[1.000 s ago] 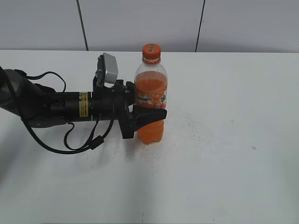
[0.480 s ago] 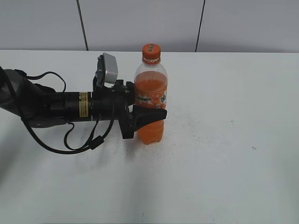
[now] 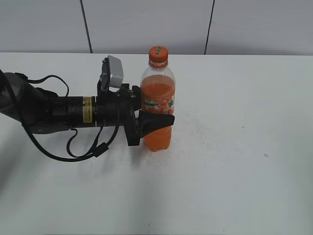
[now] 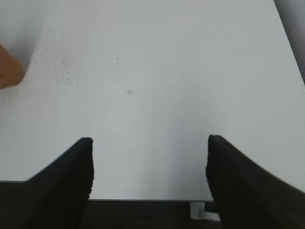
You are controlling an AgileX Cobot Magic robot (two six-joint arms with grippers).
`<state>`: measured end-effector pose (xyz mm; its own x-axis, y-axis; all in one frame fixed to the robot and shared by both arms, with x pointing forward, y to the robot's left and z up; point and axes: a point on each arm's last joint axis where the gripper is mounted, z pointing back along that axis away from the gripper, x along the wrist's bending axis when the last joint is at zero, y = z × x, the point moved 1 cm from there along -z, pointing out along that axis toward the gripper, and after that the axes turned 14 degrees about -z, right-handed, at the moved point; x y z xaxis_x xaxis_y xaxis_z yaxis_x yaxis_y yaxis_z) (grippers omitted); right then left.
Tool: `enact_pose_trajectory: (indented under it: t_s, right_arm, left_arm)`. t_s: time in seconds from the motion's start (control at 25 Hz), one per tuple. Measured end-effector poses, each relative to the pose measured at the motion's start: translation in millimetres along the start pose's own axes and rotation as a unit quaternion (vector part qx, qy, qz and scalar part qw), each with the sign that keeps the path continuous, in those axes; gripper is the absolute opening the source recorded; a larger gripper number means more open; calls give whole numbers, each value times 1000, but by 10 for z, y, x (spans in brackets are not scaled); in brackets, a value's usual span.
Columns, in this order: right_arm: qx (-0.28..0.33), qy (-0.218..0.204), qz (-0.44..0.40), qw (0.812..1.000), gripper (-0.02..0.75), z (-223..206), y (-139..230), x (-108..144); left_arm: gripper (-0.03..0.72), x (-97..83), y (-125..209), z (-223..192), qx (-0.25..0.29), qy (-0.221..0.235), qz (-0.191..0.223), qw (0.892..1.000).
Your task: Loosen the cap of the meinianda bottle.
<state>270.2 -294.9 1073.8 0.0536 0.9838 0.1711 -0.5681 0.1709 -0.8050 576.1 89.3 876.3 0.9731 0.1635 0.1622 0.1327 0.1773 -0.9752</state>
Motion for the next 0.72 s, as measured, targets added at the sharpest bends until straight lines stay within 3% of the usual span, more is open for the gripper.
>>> enact_pose_trajectory:
  t_s: [0.2,0.44,0.64,0.72]
  right_arm:
    - [65,9,-27,997,554,-179,-457,95]
    - [69,8,-3,998,551,-392,-881,173]
    - [180,30,-28,983,510,-683,-1204,236]
    - [191,29,-34,981,505,-772,-1376,275]
  left_arm:
    - [430,0,0,2,0,1,0,1000]
    - [430,1,-1,3,-1,0,0,1000]
    - [430,1,-1,3,-1,0,0,1000]
    - [430,0,-2,3,-1,1,0,1000]
